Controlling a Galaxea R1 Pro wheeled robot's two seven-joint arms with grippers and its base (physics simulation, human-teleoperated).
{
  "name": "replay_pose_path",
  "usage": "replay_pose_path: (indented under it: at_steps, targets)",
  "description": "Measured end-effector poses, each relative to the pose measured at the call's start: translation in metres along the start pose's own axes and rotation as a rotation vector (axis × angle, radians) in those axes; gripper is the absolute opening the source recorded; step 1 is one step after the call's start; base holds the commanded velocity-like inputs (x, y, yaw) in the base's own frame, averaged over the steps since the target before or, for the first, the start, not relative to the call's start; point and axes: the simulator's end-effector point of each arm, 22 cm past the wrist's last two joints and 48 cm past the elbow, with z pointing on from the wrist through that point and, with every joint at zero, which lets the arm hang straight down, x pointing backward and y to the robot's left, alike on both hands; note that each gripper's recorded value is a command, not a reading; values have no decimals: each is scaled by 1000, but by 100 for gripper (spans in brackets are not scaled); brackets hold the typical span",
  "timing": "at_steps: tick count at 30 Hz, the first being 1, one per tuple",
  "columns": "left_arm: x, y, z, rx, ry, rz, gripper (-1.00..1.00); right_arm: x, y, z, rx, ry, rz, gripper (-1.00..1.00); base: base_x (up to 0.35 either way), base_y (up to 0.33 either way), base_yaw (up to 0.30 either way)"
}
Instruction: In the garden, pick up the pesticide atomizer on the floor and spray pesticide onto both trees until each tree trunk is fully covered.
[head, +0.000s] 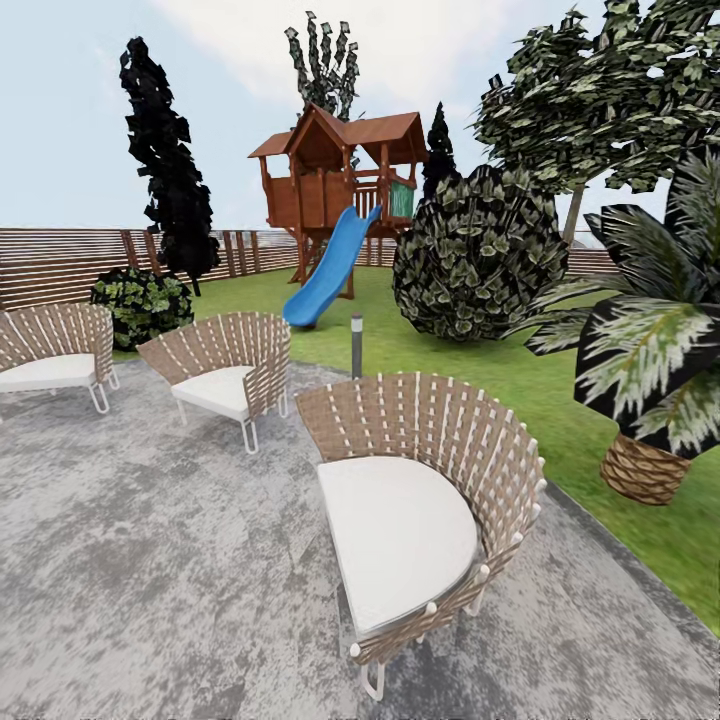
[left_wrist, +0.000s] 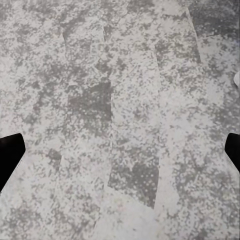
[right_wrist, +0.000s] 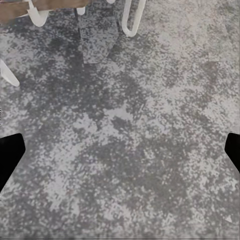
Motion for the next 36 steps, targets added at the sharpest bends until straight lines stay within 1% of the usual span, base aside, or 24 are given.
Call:
replay_pose_path:
  at_steps: [3,7,8,36]
  targets:
    - [-4,3,0,-8,-16,-12,100,1,0,0,0,1,0,100,-263,0,99]
    - [-5,9,0,-24,-27,-42,100,1,0,0,0,2,2,100,-325,0,245]
    - [-5,9,0,-25,-27,-43,100,1,0,0,0,3,2,100,-336,0,276]
    - [-5,10,0,-27,-27,-47,100,4,2,0,-2,8,5,100,-338,0,278]
